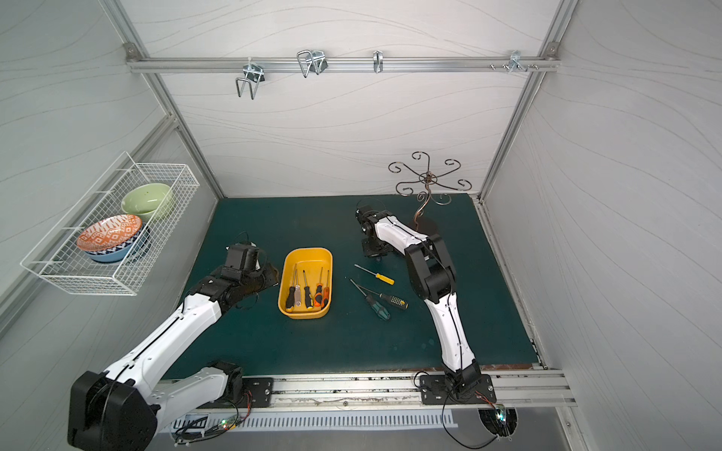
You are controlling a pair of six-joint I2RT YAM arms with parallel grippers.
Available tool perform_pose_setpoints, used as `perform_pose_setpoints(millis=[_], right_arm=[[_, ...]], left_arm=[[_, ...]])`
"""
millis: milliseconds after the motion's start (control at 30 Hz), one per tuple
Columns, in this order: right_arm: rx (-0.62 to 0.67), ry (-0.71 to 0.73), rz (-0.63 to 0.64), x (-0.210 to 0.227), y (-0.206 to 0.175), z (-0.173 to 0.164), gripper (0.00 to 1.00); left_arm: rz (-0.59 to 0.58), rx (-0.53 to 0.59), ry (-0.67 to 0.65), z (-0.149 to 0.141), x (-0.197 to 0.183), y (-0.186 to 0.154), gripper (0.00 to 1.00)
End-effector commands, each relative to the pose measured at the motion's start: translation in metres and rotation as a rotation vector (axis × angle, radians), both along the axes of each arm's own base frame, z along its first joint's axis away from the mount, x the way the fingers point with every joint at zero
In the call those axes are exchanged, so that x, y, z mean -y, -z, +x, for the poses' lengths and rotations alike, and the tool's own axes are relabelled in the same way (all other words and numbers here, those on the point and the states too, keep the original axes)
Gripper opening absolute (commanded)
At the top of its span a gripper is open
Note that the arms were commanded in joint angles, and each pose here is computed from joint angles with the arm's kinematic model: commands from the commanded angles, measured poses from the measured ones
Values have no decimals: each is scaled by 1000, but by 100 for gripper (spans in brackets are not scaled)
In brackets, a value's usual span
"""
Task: Put the screwdriver on the desktop into the storage box
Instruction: Pick up the screwdriver from the center of the board.
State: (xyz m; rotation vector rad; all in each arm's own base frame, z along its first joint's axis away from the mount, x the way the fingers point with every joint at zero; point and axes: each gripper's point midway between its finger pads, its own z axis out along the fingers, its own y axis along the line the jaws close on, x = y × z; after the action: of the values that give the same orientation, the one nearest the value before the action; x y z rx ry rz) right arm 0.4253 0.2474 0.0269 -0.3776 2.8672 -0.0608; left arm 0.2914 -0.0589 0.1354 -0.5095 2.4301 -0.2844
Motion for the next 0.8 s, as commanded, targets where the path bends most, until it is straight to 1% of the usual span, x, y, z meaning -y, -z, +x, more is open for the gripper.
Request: perform_pose_setpoints(millis=[0,133,233,400,533,600,667,767], right_arm=[[38,-43,0,-19,-24,-8,7],[124,-64,15,-29,-62,-13,5],[177,-77,37,-34,-92,-25,4],[204,-93,107,-40,-124,-68,4],[195,-84,150,-37,-130,-106,2],[183,-85,175,-36,-132,-127,1],[168,-92,218,-38,-136,-149,1],[157,-118,285,-47,-144,-185,0]], left_arm=[[0,36,-17,2,-4,-14,45],[-30,16,-18,-2,-1,-8,46],[-73,-24,-9,-6,5,3,47],[-149,-98,44,-11,22,24,54],[-157,-226,96,-18,31,46,55],[-157,-267,115,-19,34,54,55],[-152,-272,114,-19,33,59,51],[-164,-258,111,-16,35,62,40]])
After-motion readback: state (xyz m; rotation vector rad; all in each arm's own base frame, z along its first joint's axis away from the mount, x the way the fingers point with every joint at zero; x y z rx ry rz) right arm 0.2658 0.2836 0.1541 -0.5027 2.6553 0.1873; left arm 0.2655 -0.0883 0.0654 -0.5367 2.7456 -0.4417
